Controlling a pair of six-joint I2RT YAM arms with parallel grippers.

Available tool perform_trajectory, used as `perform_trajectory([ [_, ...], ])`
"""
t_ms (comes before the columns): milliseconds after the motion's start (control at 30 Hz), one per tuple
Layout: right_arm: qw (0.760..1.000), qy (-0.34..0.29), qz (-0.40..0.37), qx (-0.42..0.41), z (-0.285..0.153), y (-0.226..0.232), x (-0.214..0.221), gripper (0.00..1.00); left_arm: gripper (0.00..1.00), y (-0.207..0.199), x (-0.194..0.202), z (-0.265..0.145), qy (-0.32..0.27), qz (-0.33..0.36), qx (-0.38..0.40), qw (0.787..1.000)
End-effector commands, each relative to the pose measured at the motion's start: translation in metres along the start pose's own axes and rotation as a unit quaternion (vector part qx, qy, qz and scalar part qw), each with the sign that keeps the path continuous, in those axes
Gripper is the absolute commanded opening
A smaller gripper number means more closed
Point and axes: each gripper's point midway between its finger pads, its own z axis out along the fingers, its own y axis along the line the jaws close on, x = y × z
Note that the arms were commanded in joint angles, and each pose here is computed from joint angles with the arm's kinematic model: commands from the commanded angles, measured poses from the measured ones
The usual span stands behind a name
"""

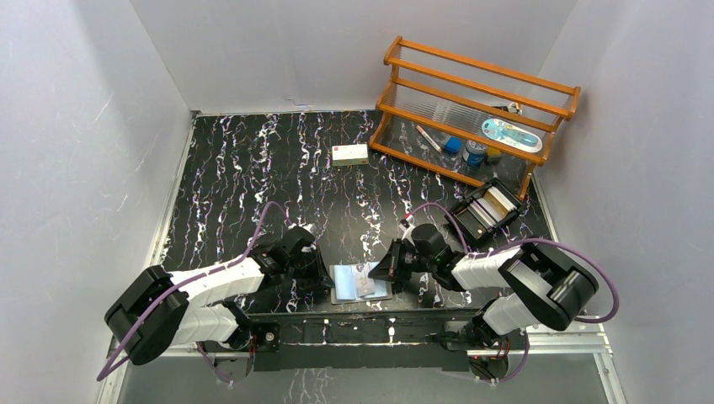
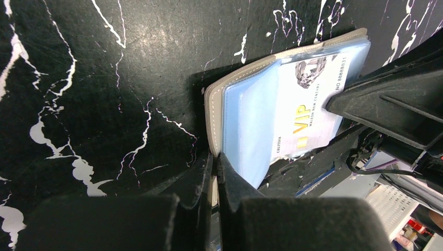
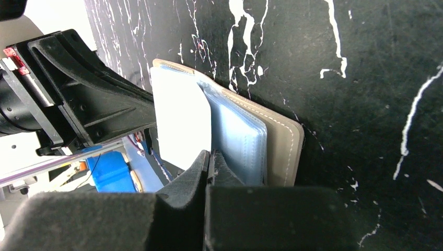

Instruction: Put the credit cards into the card holder

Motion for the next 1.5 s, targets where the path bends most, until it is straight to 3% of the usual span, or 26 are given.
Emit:
perform_trajectory([
  [0,1.0,-0.012,-0.003,-0.001,0.007,0.001,-0.002,0.0,0.0,0.0,0.002,-0.001,0.002,-0.003,0.003,1.0],
  [567,1.0,-0.022,0.019,0.008,0.009,-0.004,0.012,0.01,0.0,-0.001,0.002,0.0,0.004,-0.006,0.005,1.0],
  [833,0.999,0.001,-0.015,0.046,0.028,0.012,0.012,0.21,0.0,0.001,0.003,-0.001,0.002,-0.01,0.003,1.0],
  [1067,0.988,-0.035,-0.062,0.134,0.0,0.001,-0.005,0.39,0.0,0.002,0.003,-0.001,0.0,-0.011,0.001,1.0],
  [1333,0.993,-0.005,-0.068,0.094,0.021,0.02,0.004,0.4,0.0,0.0,0.002,-0.001,0.001,-0.01,0.003,1.0],
  [1467,0.994,0.014,-0.084,0.07,0.036,0.037,0.013,0.34,0.0,0.001,0.002,-0.002,0.002,-0.01,0.001,1.0],
])
